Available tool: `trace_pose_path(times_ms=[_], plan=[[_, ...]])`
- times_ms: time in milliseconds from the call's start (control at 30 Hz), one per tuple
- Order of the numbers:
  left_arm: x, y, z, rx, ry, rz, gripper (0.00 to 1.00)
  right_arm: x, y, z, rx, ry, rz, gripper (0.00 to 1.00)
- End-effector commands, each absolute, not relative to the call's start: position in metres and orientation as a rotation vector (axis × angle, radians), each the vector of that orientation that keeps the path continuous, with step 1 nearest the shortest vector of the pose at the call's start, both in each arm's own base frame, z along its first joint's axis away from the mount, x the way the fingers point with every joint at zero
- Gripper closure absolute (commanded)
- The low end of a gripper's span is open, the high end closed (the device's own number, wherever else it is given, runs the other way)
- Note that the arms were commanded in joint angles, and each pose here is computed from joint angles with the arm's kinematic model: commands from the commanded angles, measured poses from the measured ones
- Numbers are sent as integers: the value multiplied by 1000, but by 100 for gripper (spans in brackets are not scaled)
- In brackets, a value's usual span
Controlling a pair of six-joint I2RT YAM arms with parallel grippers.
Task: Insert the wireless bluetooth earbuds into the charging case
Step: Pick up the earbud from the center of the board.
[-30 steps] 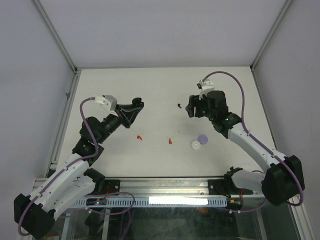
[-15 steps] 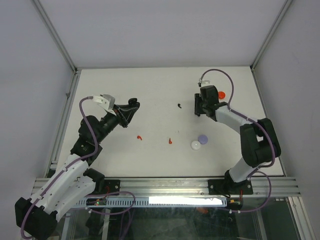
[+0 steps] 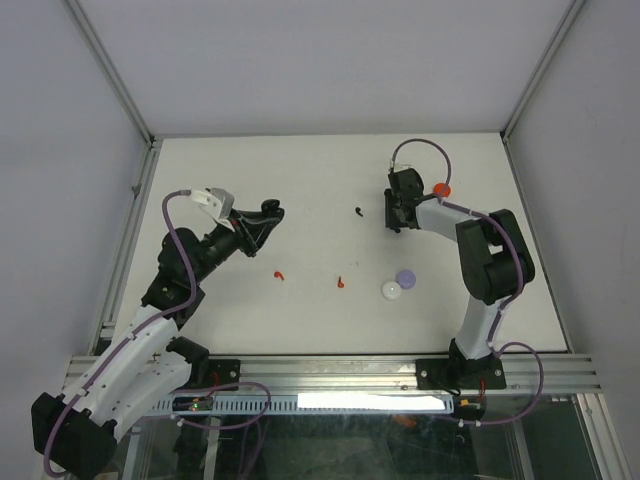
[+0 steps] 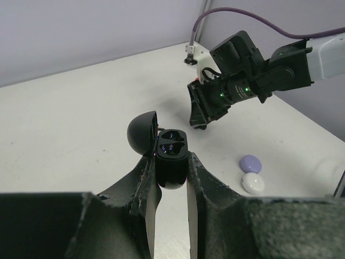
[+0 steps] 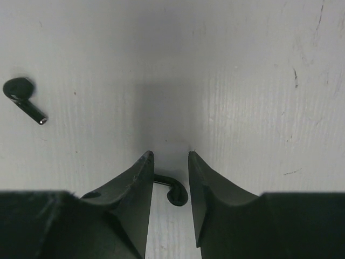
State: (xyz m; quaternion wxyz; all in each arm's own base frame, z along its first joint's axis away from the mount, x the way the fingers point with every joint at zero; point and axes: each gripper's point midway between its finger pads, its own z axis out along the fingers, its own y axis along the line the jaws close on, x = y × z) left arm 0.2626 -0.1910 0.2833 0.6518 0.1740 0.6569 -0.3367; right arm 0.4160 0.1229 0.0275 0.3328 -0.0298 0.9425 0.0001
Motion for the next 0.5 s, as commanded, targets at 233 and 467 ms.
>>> trace_pose_path(times_ms=[233, 467], plan=[[261, -194, 309, 422, 1421, -792, 100, 386, 107, 37, -56, 2487, -36, 61], [262, -194, 307, 426, 1428, -791, 100, 372, 100, 43, -54, 2491, -57, 60]])
